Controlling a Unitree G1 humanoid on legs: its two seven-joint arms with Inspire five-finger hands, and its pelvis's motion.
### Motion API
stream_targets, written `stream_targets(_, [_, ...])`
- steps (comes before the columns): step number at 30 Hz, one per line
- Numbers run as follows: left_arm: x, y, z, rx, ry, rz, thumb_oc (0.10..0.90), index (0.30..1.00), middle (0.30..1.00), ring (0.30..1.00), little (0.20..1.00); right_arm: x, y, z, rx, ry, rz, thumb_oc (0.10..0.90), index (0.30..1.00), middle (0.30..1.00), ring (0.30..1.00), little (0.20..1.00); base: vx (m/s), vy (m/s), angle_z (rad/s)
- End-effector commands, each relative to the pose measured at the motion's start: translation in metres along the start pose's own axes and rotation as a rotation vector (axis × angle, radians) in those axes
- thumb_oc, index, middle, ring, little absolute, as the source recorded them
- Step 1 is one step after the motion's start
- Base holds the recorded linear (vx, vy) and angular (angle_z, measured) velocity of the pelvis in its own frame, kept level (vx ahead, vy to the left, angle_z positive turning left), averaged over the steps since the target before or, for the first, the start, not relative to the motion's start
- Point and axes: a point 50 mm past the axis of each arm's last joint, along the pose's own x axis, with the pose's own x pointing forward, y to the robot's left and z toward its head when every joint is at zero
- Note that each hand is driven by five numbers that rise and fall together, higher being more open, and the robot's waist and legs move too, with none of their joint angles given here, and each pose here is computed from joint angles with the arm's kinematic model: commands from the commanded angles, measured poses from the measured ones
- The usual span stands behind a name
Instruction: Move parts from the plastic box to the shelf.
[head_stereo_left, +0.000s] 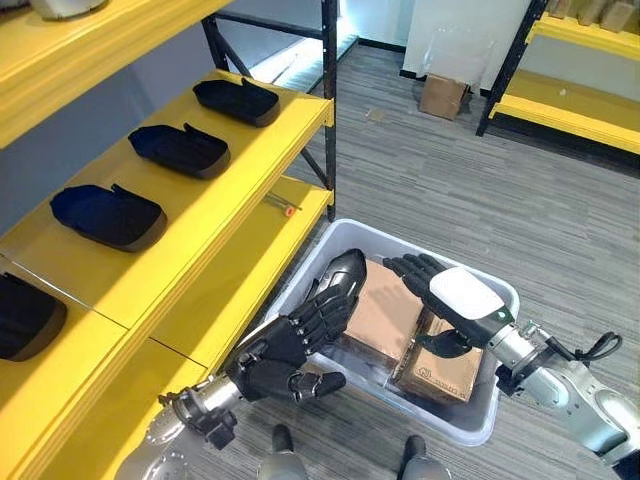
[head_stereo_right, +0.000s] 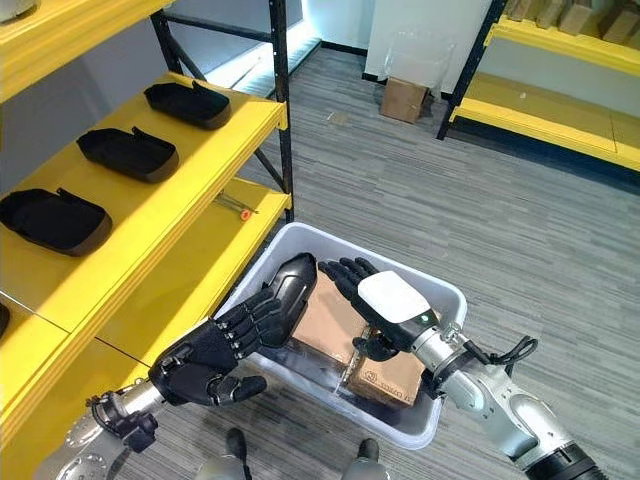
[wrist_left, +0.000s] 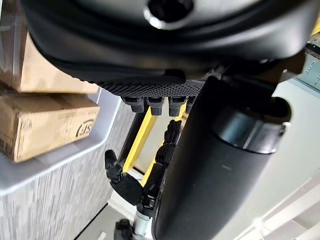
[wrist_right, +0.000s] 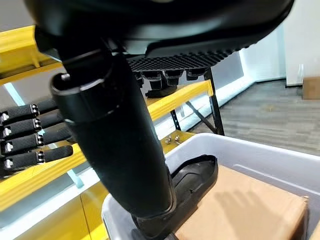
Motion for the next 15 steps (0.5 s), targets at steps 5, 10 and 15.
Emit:
stream_targets(5, [0.013, -0.015, 0.042, 0.121, -0.188, -0.132, 0.900, 1.000, 1.000, 1.000, 1.000, 0.020, -0.056, 0.011, -0.137, -0.109, -0.252, 0.900, 1.000, 1.000, 1.000, 1.000, -0.04, -0.036, 0.05])
stream_targets(10, [0.017, -0.017, 0.050, 0.091, -0.228, -0.160, 0.900, 1.000, 1.000, 1.000, 1.000, 0.038, -0.076, 0.013, -0.252, -0.133, -0.299, 0.900, 1.000, 1.000, 1.000, 1.000, -0.06, -0.107, 0.17])
stream_targets(15, [0.022, -0.022, 0.053, 0.113, -0.226, -0.210, 0.900, 1.000, 1.000, 1.000, 1.000, 0.049, -0.106, 0.022, -0.417, -0.189, -0.390, 0.900, 1.000, 1.000, 1.000, 1.000, -0.07, -0.111, 0.14])
